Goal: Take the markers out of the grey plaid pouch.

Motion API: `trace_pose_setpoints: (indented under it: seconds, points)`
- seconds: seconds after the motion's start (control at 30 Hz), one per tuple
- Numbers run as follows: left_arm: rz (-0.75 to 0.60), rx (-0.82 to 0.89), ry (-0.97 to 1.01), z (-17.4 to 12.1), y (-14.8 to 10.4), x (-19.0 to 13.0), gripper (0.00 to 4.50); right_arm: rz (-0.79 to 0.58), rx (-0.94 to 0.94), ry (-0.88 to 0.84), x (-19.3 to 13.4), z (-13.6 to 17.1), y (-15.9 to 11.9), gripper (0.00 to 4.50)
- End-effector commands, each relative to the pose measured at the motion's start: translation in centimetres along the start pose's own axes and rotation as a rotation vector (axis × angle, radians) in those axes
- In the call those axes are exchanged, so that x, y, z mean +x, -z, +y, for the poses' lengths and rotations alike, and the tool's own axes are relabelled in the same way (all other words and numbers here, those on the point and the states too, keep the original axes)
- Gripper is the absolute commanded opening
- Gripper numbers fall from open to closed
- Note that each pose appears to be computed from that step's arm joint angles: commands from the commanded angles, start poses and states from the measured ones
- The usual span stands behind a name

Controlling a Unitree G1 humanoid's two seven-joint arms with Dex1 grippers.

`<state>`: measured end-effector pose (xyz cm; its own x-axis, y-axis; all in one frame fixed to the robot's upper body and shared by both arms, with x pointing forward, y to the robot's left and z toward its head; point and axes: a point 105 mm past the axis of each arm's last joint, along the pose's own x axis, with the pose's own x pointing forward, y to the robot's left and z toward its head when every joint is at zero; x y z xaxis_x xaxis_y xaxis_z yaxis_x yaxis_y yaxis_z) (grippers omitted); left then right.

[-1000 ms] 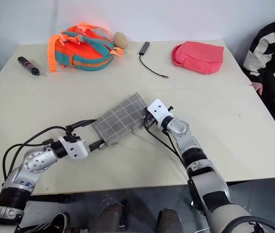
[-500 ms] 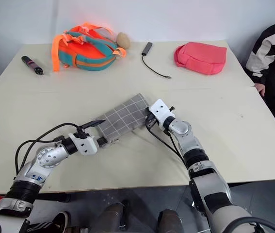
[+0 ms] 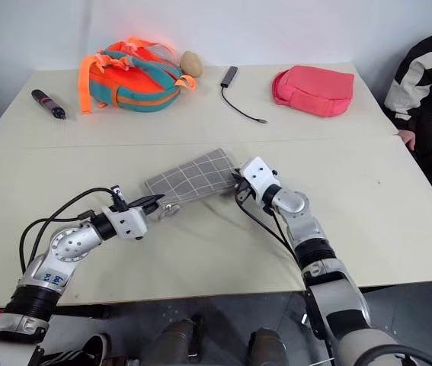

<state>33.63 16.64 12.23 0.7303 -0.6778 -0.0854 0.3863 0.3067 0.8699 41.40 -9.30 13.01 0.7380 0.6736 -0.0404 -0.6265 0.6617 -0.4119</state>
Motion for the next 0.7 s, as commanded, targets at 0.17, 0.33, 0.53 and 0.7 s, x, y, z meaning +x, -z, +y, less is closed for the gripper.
trace_pose_setpoints:
  seconds: [0.17, 0.33, 0.53, 0.7]
  points:
    - [-0.013, -0.009, 0.052, -1.8, -1.2, 0.9, 0.0, -0.11, 0.323, -0.243, -4.4, 2.1, -4.7, 3.27]
    - [-0.042, -0.004, 0.026, -1.2, -2.7, 1.8, 0.0, 0.005, 0.438, -0.336, -6.1, 7.2, -2.6, 4.24]
    - [-0.068, -0.008, 0.02, -0.6, -4.0, 2.4, 0.0, 0.024, 0.531, -0.339, -4.9, 11.5, -2.6, 4.24]
    - [-0.085, 0.002, 0.023, -0.6, -4.8, 2.7, 0.0, 0.007, 0.564, -0.273, -3.4, 11.6, -2.8, 4.24]
